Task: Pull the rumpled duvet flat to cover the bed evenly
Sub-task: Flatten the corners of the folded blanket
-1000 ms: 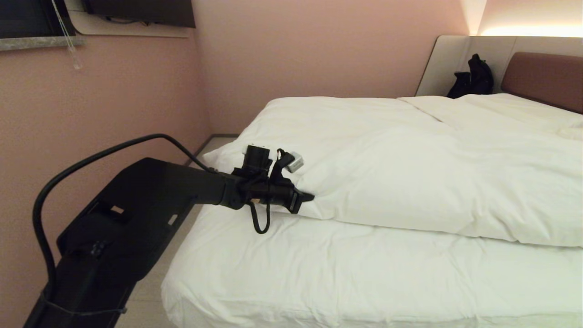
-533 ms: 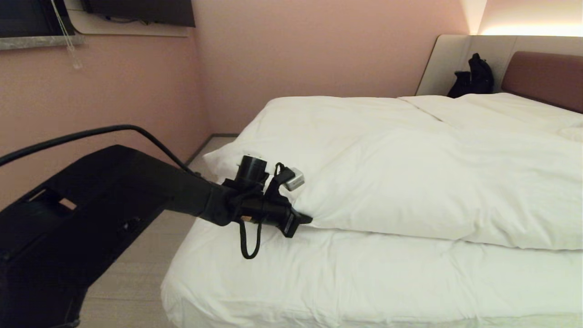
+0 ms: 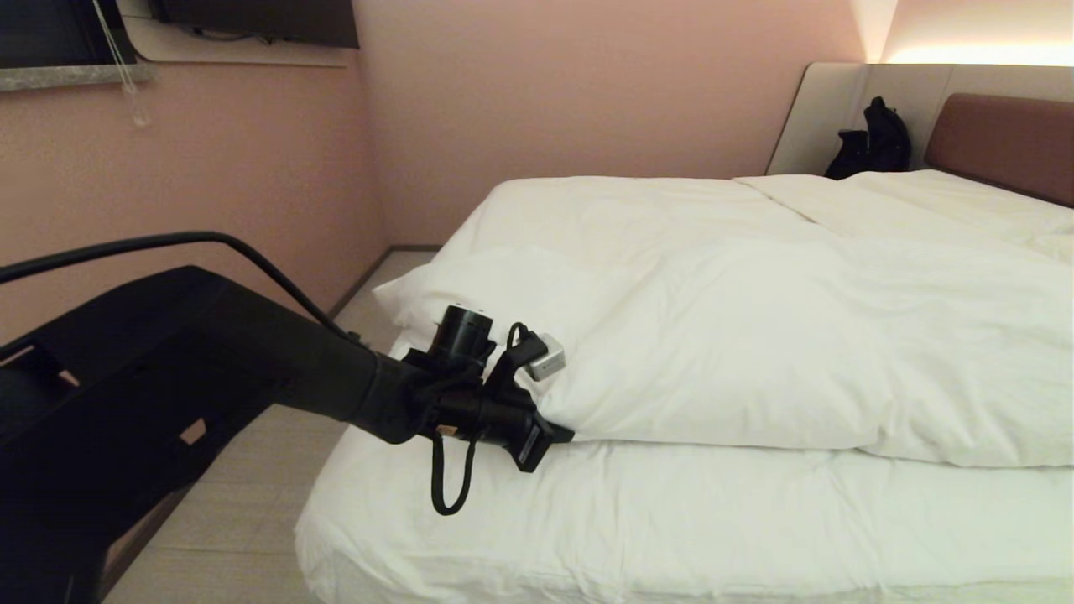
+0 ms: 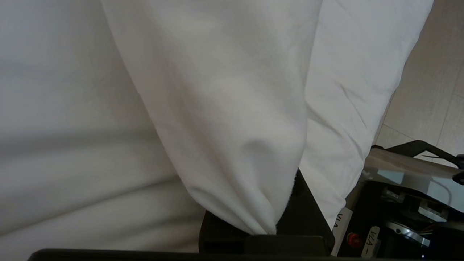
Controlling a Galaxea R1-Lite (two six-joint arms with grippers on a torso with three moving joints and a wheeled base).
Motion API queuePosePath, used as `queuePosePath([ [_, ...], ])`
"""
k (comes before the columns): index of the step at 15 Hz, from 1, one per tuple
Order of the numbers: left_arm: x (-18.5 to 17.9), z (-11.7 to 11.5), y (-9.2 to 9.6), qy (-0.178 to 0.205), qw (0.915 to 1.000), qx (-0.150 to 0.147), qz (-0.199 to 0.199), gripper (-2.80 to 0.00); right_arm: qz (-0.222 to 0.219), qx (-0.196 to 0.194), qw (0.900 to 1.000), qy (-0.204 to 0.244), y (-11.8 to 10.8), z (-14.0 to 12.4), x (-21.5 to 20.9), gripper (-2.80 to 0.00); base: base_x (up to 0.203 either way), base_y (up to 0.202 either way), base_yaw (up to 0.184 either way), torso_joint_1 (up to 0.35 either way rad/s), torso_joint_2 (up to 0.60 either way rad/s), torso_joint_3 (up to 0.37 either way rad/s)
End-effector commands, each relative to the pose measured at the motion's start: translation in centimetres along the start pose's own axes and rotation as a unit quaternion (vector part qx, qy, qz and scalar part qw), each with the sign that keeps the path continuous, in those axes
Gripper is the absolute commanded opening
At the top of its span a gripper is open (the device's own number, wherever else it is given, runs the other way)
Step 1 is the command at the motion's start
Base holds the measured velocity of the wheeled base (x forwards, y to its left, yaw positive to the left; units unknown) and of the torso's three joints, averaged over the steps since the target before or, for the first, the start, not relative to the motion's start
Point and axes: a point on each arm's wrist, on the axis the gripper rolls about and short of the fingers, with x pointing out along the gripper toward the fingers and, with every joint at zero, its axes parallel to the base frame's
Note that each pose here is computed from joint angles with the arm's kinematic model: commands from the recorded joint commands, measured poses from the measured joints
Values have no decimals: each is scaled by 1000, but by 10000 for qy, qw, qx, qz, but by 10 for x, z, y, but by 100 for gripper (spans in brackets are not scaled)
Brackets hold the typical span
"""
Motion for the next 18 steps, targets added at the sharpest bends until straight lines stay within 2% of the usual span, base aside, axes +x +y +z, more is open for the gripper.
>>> queuePosePath([
  [1,1,-2,-1,22,10000,-18,-61,-280,0,-6,10000,4,0,0,0,-280,0,0,0,0,0,0],
  [11,7,-2,4,-109,9999,49,10,-280,0,-6,10000,4,0,0,0,-280,0,0,0,0,0,0],
  [16,15,-11,8,35,9999,-24,151,-280,0,-6,10000,4,0,0,0,-280,0,0,0,0,0,0],
  [17,15,-11,8,31,9999,-1,154,0,0,-6,10000,4,0,0,0,-280,0,0,0,0,0,0],
  [18,15,-10,8,-1,9998,15,176,0,0,-6,10000,4,0,0,0,-280,0,0,0,0,0,0],
])
